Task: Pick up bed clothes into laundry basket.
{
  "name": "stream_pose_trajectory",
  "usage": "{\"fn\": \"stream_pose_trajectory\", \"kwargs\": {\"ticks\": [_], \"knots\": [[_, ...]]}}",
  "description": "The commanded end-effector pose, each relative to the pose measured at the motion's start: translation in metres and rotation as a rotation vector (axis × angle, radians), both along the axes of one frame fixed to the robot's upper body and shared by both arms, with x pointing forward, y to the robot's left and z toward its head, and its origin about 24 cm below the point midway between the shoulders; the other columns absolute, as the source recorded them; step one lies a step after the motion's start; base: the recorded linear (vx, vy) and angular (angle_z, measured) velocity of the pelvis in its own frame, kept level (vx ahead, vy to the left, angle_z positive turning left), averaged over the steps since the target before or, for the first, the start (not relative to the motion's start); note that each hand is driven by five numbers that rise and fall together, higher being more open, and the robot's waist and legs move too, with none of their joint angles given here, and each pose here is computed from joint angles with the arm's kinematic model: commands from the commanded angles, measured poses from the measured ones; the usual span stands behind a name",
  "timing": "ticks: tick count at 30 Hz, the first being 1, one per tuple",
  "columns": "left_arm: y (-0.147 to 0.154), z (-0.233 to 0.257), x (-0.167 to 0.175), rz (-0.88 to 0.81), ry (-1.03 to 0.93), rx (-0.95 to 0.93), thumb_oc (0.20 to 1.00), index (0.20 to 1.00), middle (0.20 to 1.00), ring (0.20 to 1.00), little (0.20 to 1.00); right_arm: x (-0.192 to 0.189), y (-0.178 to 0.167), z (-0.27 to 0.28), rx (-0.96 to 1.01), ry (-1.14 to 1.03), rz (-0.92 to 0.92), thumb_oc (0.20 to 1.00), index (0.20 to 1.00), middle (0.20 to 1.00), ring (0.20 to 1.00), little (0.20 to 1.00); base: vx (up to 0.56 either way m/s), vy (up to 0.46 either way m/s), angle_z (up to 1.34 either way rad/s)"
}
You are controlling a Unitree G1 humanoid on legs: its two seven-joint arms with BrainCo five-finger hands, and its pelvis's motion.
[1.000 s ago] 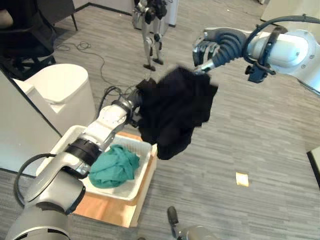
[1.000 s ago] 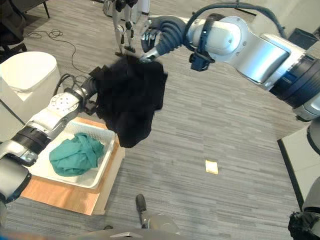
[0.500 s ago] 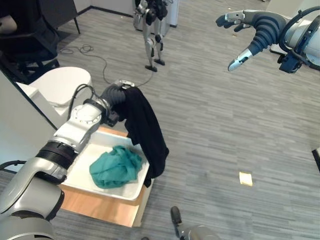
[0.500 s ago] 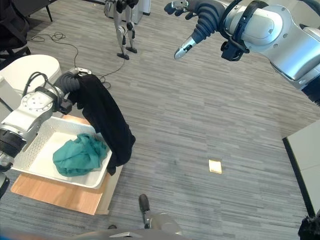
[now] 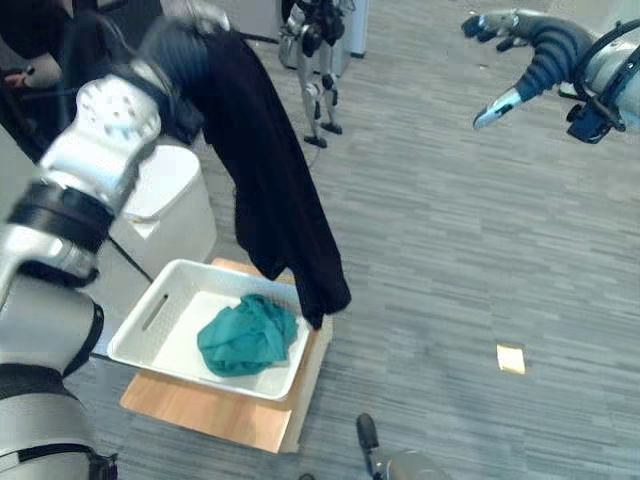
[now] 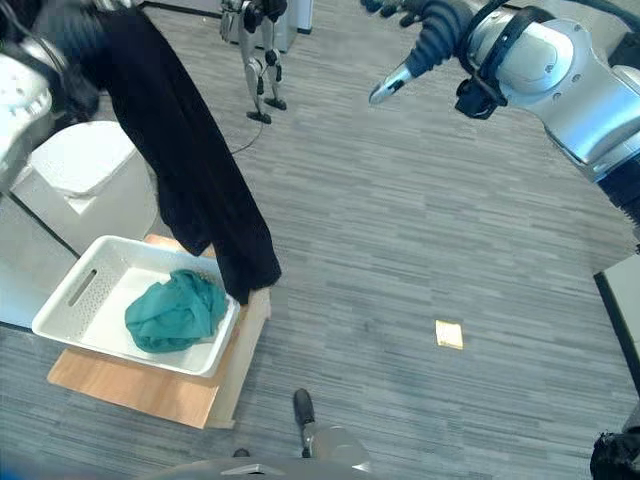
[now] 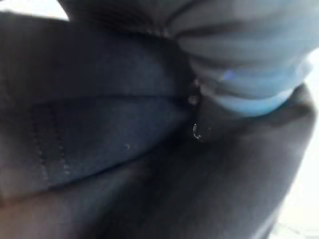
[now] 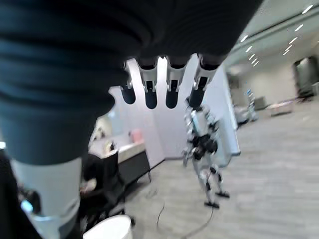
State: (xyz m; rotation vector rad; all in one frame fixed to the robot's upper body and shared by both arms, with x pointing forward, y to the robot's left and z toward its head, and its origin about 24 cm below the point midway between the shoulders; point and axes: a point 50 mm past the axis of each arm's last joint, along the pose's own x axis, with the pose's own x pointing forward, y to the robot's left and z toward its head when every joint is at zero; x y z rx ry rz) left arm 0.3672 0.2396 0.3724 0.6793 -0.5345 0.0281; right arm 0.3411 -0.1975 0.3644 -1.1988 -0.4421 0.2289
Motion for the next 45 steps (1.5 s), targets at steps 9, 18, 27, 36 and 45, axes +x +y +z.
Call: {"fn": "stream_pose_trajectory", "kwargs": {"ticks": [9, 18, 27, 36, 45], "knots": [[0.028, 0.112, -0.058, 0.175, -0.399, -0.064, 0.200, 0.200, 0.200, 0.200, 0.200, -0.011, -0.050, 0.019, 0.111, -0.147, -0.167, 1.000, 1.000, 1.000, 1.000, 1.000, 0.01, -0.004, 0.03], [0.063, 0.108, -0.065, 0.314, -0.381, -0.120, 0.200, 0.200, 0.200, 0.200, 0.200, -0.029, -0.098, 0.020, 0.185, -0.181, -0.313, 1.000, 1.000, 1.000, 1.000, 1.000, -0.01, 0.001, 0.08], [0.091, 0.092, -0.071, 0.410, -0.332, -0.104, 0.200, 0.200, 0.200, 0.200, 0.200, -0.056, -0.132, 0.015, 0.248, -0.212, -0.379, 1.000, 1.000, 1.000, 1.000, 1.000, -0.02, 0.007, 0.00], [0.091, 0.073, -0.069, 0.373, -0.307, -0.057, 0.200, 0.200, 0.200, 0.200, 0.200, -0.071, -0.111, -0.002, 0.238, -0.178, -0.215, 1.000, 1.000, 1.000, 1.000, 1.000, -0.05, 0.007, -0.03], [0.085, 0.039, -0.062, 0.298, -0.250, -0.027, 0.200, 0.200, 0.200, 0.200, 0.200, -0.087, -0.122, -0.018, 0.288, -0.174, -0.204, 1.000, 1.000, 1.000, 1.000, 1.000, 0.00, 0.000, 0.00]]}}
